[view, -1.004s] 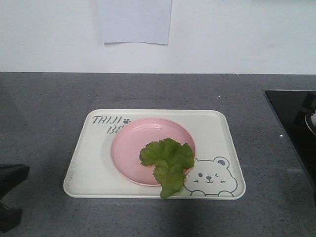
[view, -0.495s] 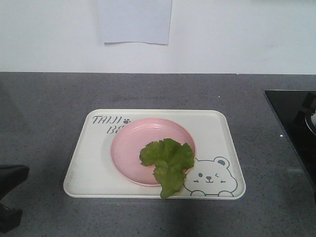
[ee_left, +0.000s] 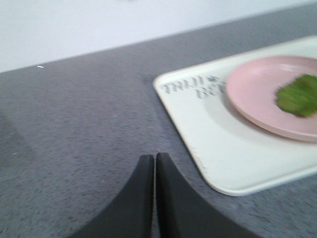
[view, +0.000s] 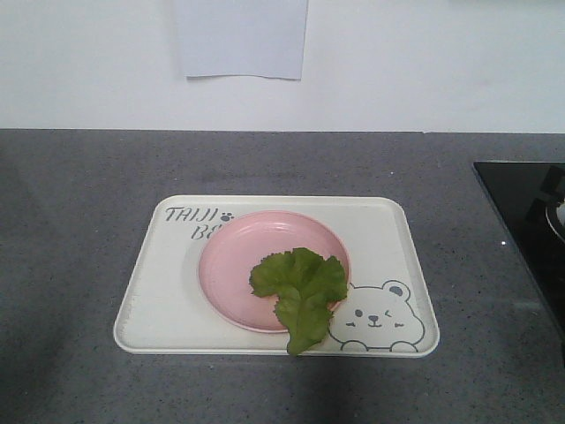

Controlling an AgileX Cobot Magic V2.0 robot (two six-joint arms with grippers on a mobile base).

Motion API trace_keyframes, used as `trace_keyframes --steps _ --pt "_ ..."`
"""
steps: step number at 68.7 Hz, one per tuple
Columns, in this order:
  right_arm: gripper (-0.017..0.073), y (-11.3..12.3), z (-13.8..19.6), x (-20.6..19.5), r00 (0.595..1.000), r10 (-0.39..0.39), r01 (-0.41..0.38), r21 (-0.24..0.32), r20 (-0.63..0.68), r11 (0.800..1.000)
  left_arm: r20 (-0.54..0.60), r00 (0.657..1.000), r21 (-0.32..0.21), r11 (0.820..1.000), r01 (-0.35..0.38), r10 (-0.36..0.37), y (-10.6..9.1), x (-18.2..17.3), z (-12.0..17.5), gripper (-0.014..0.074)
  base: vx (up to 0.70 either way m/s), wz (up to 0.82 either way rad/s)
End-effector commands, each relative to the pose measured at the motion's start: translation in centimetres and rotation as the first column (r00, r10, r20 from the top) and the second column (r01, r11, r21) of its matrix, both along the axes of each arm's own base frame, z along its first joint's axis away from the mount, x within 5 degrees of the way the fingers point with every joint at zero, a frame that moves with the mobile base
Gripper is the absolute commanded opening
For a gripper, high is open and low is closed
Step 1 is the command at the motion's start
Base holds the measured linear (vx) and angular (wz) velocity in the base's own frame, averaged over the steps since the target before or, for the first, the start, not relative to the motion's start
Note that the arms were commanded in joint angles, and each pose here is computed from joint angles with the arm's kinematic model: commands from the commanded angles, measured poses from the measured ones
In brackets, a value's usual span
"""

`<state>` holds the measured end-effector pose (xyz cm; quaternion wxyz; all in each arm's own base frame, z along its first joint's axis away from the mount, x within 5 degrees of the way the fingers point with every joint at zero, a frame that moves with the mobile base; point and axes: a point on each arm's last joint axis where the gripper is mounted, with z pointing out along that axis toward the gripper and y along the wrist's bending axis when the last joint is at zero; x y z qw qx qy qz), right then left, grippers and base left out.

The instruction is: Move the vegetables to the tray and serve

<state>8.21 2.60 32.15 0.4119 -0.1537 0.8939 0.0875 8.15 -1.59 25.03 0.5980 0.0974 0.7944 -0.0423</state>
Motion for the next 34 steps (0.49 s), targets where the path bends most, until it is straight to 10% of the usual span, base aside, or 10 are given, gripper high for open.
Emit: trace_keyframes --steps 1,34 --pt "-0.001 0.0 1.2 0.3 0.997 -0.012 0.01 0.018 0.078 1.0 0.178 0.981 -0.076 0.995 -0.061 0.074 0.6 -0.7 -0.1 -0.0007 0.0 0.0" --pt "-0.001 0.0 1.2 0.2 0.997 -0.01 0.008 0.017 0.076 1.0 0.301 0.934 -0.217 0.967 -0.131 0.194 1.4 -2.5 -5.4 -0.0007 0.0 0.0"
